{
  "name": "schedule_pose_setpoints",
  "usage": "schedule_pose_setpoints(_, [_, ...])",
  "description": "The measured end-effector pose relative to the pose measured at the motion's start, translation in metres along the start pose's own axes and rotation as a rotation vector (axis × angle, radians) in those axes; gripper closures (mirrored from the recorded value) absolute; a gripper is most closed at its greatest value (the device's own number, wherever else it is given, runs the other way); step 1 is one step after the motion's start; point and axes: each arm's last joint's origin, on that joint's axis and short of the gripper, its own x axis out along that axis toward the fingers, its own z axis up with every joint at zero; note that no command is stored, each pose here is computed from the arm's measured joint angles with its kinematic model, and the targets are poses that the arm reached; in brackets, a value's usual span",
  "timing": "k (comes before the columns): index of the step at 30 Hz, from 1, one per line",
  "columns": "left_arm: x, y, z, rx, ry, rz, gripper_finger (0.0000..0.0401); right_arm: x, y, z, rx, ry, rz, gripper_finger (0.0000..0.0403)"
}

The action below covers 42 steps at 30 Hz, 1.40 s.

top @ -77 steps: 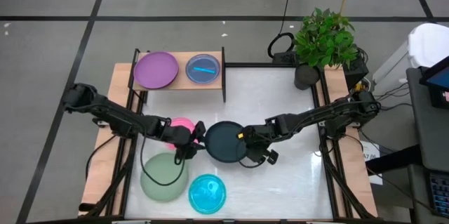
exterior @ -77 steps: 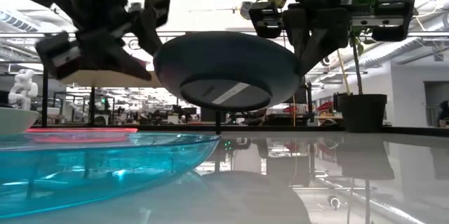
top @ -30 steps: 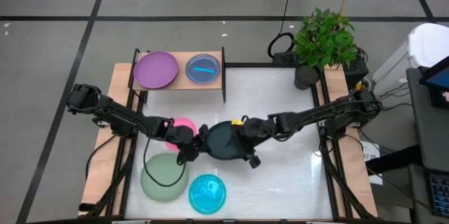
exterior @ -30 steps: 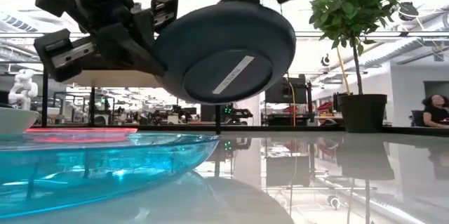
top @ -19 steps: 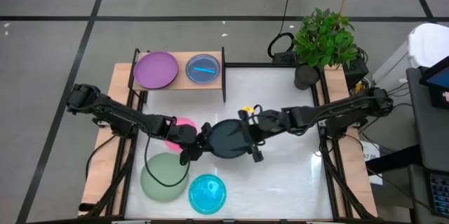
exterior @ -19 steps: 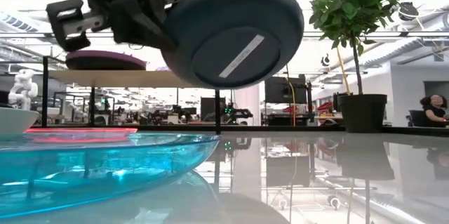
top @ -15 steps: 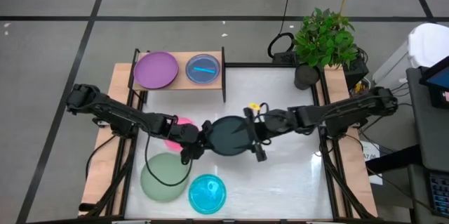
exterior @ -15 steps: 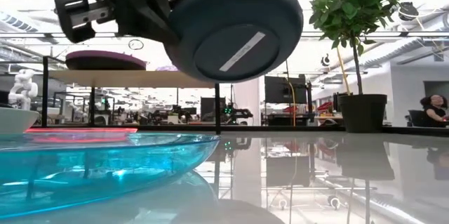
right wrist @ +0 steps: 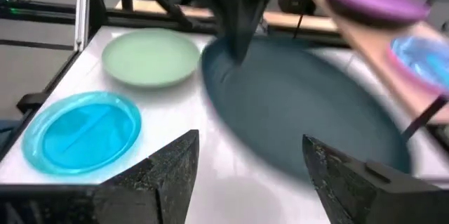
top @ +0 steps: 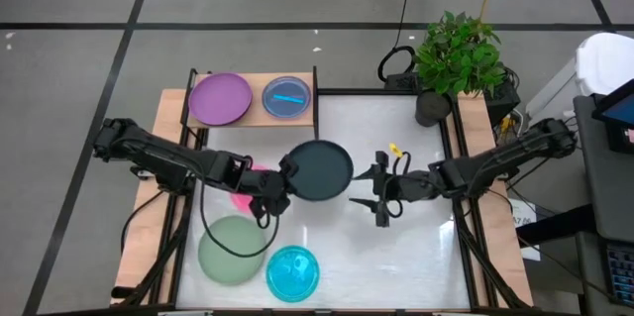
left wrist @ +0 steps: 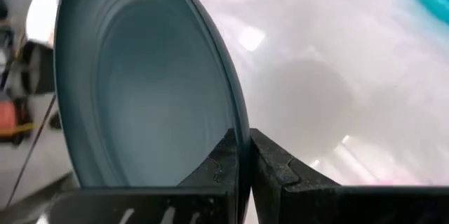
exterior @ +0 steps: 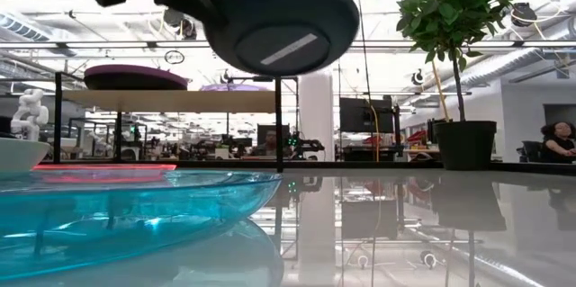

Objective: Place and stack plates onto a shelf
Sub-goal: Stack the black plate on top of the purple plate on the shelf

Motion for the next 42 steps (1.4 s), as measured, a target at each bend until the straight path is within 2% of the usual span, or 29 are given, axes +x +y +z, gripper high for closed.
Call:
schedule_pose_setpoints(11, [-0.031,0.012,-0.010,-0.069,0.243,0.107,0.0382,0.004,0.008,-0.046,0.113,-0.078,0.049,0.0167])
schedule_pose_setpoints(19, [-0.071,0.023,-0.036,-0.190,0.273,0.201,0.0382,0.006,0.005,-0.075,0.177,-0.104,0.059,0.0167])
schedule_pose_setpoints(26, [-0.110,0.036,-0.075,-0.319,0.324,0.299,0.0382,0.006,0.005,-0.080,0.164,-0.098,0.056,0.0167])
schedule_pose_setpoints(34, [-0.138,0.039,-0.118,-0.513,0.465,0.344,0.0382,0.007,0.003,-0.080,0.153,-0.098,0.043,0.0167])
schedule_pose_setpoints(42, [-0.138,0.036,-0.141,-0.709,0.567,0.270,0.0382,0.007,0.003,-0.080,0.152,-0.099,0.041,0.0167])
